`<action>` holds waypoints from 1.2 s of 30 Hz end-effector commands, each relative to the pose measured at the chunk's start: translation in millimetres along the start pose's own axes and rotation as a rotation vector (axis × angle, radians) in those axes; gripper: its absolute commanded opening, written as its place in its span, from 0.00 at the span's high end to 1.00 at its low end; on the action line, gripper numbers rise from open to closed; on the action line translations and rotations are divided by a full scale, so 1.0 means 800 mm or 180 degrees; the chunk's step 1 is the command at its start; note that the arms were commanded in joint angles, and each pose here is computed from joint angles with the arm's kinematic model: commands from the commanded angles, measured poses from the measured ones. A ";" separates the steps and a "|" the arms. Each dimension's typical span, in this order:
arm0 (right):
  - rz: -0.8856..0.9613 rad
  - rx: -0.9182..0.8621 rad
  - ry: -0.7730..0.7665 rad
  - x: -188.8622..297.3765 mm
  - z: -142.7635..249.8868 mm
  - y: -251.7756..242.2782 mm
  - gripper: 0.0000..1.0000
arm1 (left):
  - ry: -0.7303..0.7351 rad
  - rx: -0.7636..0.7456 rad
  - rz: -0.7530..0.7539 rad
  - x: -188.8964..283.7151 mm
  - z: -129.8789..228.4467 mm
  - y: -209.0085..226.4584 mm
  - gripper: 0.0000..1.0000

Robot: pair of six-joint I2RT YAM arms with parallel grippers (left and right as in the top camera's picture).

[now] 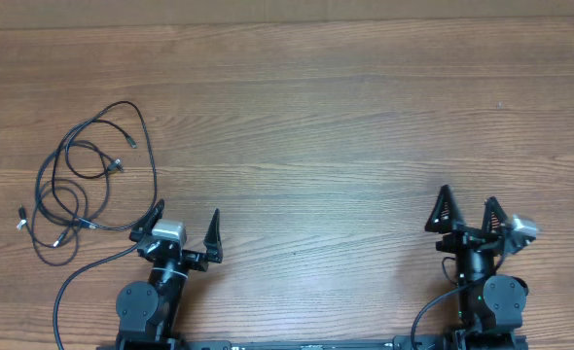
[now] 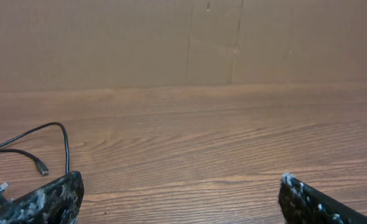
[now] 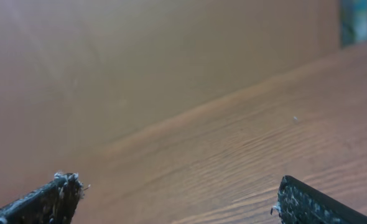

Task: Untangle cables

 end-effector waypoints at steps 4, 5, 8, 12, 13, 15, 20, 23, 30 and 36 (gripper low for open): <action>-0.0338 0.0751 0.0152 0.001 0.015 0.016 0.00 | -0.0010 -0.0063 -0.0050 0.001 0.001 0.003 0.00; -0.0337 0.0751 0.0153 0.001 0.015 0.016 0.00 | -0.0010 -0.0063 -0.0050 0.001 0.001 0.003 0.01; -0.0335 0.0752 0.0150 0.001 0.015 0.016 0.00 | -0.0010 -0.0063 -0.0050 0.001 0.001 0.003 0.01; -0.0335 0.0752 0.0150 0.001 0.015 0.016 0.00 | -0.0010 -0.0063 -0.0050 0.001 0.001 0.003 0.00; -0.0335 0.0752 0.0150 0.001 0.015 0.016 0.00 | -0.0010 -0.0063 -0.0049 0.001 0.001 0.003 0.01; -0.0335 0.0752 0.0150 0.001 0.015 0.016 0.00 | -0.0010 -0.0063 -0.0049 0.001 0.001 0.003 0.01; -0.0333 0.0752 0.0150 0.001 0.015 0.016 0.00 | -0.0010 -0.0063 -0.0049 0.001 0.001 0.003 0.00; -0.0278 0.0751 0.0128 0.001 0.012 0.011 0.00 | -0.0010 -0.0063 -0.0050 0.001 0.001 0.003 0.00; -0.0192 0.0749 0.0095 0.000 0.008 0.004 0.00 | -0.0010 -0.0063 -0.0050 0.001 0.001 0.003 0.01; -0.0192 0.0749 0.0095 0.000 0.008 0.004 0.00 | -0.0010 -0.0063 -0.0049 0.001 0.001 0.003 0.01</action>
Point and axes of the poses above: each gripper's point midway between its finger pads, its own x axis back along the fingers, its own y axis along the line the jaws close on, z = x × y, the point moved 3 cm from there along x, back along the fingers, and after that the axes turned 5 degrees about -x, right-handed, at the moved point
